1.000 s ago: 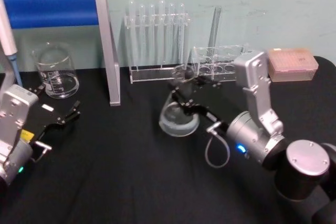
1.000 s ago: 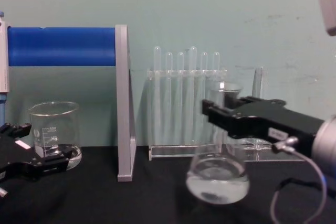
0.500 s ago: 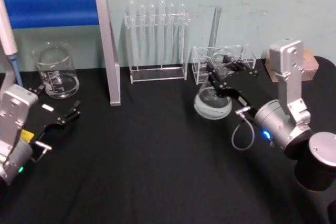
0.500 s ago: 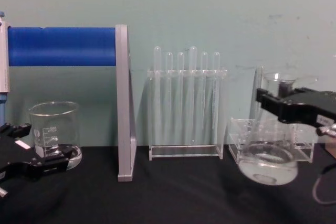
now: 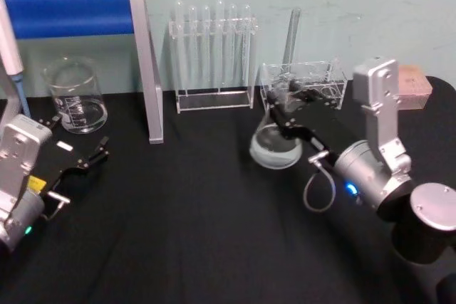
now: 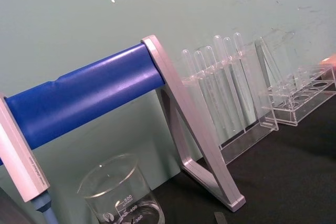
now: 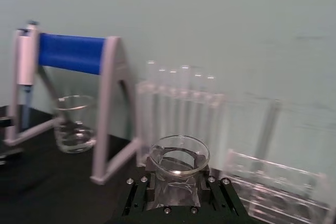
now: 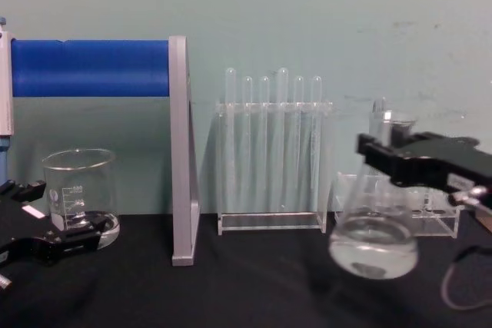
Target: Grasp the erlenmeyer flask with one hand, shake it three times, then place it back.
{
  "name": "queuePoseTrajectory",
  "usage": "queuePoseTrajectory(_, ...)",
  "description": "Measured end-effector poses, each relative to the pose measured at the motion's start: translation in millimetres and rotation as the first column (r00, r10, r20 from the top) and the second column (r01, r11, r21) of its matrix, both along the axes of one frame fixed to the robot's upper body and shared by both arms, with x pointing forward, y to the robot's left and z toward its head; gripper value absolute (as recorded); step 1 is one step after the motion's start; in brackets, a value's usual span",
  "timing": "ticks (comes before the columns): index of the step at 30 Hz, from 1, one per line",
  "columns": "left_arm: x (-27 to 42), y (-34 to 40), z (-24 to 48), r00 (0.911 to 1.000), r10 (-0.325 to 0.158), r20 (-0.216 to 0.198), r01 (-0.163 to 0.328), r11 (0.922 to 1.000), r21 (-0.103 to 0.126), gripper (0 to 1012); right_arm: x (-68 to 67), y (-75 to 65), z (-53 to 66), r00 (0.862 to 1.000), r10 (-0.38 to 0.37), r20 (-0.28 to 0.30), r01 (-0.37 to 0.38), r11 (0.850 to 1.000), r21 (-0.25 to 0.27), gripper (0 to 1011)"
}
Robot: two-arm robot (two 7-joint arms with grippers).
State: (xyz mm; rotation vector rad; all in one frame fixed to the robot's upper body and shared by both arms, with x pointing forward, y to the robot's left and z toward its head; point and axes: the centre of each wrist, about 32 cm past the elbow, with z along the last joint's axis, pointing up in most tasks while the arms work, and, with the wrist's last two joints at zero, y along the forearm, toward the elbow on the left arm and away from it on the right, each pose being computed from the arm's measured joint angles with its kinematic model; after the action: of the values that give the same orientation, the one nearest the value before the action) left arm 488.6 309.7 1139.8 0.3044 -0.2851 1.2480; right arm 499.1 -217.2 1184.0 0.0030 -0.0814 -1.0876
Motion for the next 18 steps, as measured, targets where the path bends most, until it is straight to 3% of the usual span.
queuePoseTrajectory(8,0.0,0.0,0.0,1.0000,0.000,0.000,0.000,1.0000,0.000,1001,-8.0,20.9,0.5,0.993,0.118,-0.001,-0.118,0.993,-0.002,449)
queuePoseTrajectory(18,0.0,0.0,0.0,1.0000,0.000,0.000,0.000,1.0000,0.000,1001,-19.0,44.2,-1.6,0.967,0.254,-0.017,-0.254,0.967,-0.006,449)
